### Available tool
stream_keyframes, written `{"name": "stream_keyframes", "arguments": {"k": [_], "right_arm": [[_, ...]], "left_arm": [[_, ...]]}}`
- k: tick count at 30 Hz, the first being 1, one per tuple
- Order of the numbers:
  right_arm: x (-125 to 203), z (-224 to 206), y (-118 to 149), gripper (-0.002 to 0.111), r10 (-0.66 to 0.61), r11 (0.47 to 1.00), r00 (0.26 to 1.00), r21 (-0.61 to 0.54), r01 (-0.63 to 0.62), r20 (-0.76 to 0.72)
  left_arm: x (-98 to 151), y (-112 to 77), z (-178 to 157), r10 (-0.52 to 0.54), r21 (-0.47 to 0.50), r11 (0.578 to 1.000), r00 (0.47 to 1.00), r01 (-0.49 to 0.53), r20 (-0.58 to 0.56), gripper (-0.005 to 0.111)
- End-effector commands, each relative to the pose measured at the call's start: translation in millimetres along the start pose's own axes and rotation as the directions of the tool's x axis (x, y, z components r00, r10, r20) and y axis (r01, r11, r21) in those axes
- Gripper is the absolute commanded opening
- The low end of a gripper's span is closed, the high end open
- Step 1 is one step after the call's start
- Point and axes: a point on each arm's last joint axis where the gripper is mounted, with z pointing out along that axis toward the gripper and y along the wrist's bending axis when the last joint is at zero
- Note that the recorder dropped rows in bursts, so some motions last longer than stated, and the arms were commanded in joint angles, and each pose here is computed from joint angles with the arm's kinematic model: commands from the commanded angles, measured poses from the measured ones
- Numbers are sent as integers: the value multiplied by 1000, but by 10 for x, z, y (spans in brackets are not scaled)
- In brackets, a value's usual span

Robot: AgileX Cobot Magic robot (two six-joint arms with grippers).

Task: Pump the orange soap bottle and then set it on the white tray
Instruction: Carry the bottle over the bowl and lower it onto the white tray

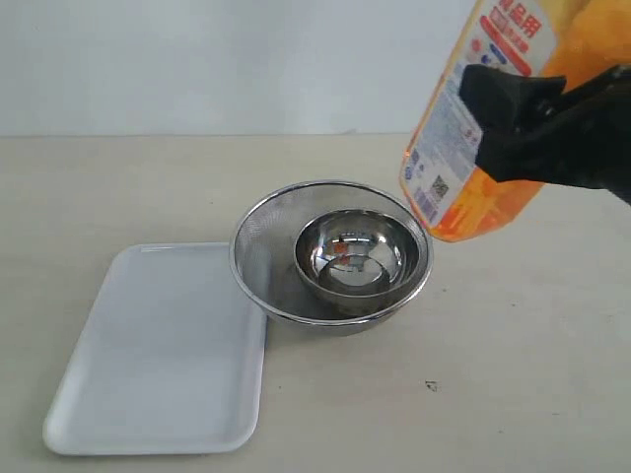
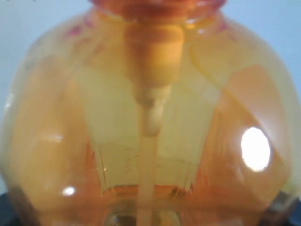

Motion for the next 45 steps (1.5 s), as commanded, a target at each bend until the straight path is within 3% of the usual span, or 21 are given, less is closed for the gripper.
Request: {"name": "stream_keyframes", "arguments": {"k": [1, 8, 17, 19, 22, 25, 28, 33, 37, 39, 45], "right_arm": [[-302, -24, 235, 0, 20, 995, 988, -100, -4, 155], [-484, 19, 645, 0, 40, 969, 981, -247, 8, 190], [-357, 337, 1343, 0, -13, 928, 983, -364, 81, 185], [-251, 465, 1489, 0, -4, 935, 978, -346, 77, 207], [17, 726, 1729, 0, -28, 930, 988, -357, 82, 153], [295, 927, 1899, 0, -41, 927, 994, -368, 76, 102], [503, 1056, 2005, 0, -59, 924, 996, -373, 80, 68], [789, 1234, 2092, 0, -11, 944, 1000, -329, 20, 29], [1058, 1350, 2141, 0, -64, 954, 998, -294, 58, -13], [1225, 1395, 2092, 0, -91, 972, 995, -223, 79, -44], [1362, 1408, 2092, 0, -94, 973, 994, -216, 79, -59]], "left_arm": [[6, 12, -6, -7, -10, 1000, 1000, 7, 7, 5], [6, 12, -6, -15, -10, 1000, 1000, 15, 7, 5], [7, 11, -6, -18, -8, 1000, 1000, 18, 6, 5], [-9, 42, -7, -8, -43, 999, 1000, 9, 24, 5], [-40, 204, -25, -7, -204, 979, 995, 27, 100, 5], [-1, 316, -46, 13, -303, 953, 992, 25, 122, 5], [34, 395, -66, 20, -369, 929, 991, 32, 136, 5], [51, 401, -65, 17, -370, 928, 991, 33, 132, 5], [59, 386, -58, 7, -353, 935, 992, 38, 125, 5], [62, 381, -56, 6, -348, 937, 992, 37, 122, 5], [64, 378, -55, 5, -344, 938, 993, 37, 120, 5]]}}
